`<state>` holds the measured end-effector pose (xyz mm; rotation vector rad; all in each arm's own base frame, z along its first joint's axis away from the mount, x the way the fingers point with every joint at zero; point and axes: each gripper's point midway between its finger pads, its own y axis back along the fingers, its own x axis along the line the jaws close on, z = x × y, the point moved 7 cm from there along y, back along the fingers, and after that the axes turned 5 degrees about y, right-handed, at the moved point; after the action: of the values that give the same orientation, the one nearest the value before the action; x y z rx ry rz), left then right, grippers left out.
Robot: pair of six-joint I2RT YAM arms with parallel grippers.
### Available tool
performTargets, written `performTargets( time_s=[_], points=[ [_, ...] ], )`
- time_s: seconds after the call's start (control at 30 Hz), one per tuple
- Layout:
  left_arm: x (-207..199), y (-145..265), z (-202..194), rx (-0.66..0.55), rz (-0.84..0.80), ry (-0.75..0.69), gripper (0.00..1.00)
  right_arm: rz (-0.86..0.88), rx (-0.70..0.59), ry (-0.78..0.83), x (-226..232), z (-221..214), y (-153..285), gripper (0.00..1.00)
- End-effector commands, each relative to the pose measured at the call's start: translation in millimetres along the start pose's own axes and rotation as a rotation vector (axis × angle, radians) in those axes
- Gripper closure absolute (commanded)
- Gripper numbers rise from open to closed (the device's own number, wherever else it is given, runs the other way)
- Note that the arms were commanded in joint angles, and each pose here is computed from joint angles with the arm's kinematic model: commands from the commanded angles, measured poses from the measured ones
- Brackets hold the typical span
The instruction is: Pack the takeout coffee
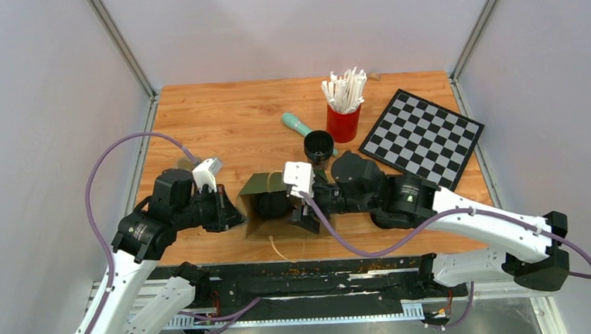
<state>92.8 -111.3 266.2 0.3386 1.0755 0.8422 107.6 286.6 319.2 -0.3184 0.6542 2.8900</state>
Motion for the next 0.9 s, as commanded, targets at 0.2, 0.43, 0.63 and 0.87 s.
performTargets(
  time_s=[0.2,0.43,0.63,0.87],
  points=[
    [-7,7,13,-0.075,0.004,-0.044,1.0,0.012,-0.144,-0.097,0,59,59,0.33],
    [-6,6,14,-0.074,0.008,-0.059,1.0,-0.155,-0.206,-0.123,-21,82,78,0.3],
    [-7,6,14,-0.07,-0.004,-0.067,1.0,-0.511,-0.161,-0.213,-62,79,100,0.26],
    [-8,10,18,-0.066,0.013,-0.109,1.0,-0.769,-0.006,-0.415,-108,39,121,0.25]
  ],
)
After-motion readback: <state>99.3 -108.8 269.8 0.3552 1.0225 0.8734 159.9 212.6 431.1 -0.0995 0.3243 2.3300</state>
